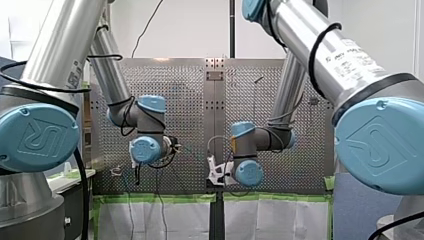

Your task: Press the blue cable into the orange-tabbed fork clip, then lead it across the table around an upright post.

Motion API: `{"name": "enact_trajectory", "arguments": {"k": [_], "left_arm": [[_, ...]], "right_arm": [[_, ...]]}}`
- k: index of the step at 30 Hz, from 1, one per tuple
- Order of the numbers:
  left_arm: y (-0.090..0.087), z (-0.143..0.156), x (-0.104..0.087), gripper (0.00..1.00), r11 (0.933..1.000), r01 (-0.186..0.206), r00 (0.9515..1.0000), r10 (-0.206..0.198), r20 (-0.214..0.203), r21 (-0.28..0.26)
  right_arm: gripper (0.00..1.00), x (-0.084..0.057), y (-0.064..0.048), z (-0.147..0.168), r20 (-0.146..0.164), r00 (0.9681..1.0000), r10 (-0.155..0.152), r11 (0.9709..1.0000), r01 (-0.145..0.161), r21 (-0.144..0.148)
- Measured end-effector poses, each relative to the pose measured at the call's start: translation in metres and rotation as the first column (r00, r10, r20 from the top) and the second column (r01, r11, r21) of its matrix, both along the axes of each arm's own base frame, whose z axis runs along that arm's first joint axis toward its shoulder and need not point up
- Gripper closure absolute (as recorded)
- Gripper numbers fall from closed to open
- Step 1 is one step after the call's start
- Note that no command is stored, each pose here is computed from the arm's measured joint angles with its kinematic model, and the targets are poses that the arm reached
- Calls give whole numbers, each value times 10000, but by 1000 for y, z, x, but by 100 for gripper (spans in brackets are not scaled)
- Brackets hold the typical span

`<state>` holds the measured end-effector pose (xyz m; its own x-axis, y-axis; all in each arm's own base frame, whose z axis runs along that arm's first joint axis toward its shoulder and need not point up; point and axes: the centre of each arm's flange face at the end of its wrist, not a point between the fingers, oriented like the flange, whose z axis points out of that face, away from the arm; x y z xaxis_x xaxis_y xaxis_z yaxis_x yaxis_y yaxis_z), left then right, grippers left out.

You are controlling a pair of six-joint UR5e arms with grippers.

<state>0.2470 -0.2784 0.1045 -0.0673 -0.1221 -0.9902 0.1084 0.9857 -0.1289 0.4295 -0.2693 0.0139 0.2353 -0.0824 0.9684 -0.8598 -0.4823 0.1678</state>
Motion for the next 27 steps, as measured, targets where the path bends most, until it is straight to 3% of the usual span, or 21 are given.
{"name": "enact_trajectory", "arguments": {"k": [3,6,9,12,14,16,19,22,27], "left_arm": [[5,2,-8,100,9999,116,9998,-118,-177,-122],[10,8,-13,100,9994,63,9995,-73,-305,-346],[16,14,-14,100,9985,-110,9995,94,-296,-535],[18,25,-10,100,9966,-232,9997,236,37,-787],[18,32,-7,100,9950,-273,9991,304,303,-963],[19,34,-4,100,9943,-298,9983,347,458,-1026],[21,31,3,100,9941,-314,9977,374,561,-1035],[24,25,11,100,9944,-319,9975,380,594,-1004],[33,12,29,100,9925,-543,9961,614,629,-1091]], "right_arm": [[100,-1,0,11,268,9994,-210,9998,210,11],[100,0,-4,24,690,9974,-215,9998,215,-1],[100,4,-7,39,1223,9925,-40,10000,46,-49],[100,10,-8,55,1781,9838,226,9996,-196,-186],[100,17,-11,66,2188,9747,457,9986,-385,-366],[100,25,-14,72,2483,9661,709,9967,-587,-561],[100,35,-21,72,2747,9570,931,9941,-739,-796],[100,42,-27,67,2900,9515,1031,9923,-784,-954],[100,50,-33,51,3050,9454,1148,9902,-844,-1110]]}}
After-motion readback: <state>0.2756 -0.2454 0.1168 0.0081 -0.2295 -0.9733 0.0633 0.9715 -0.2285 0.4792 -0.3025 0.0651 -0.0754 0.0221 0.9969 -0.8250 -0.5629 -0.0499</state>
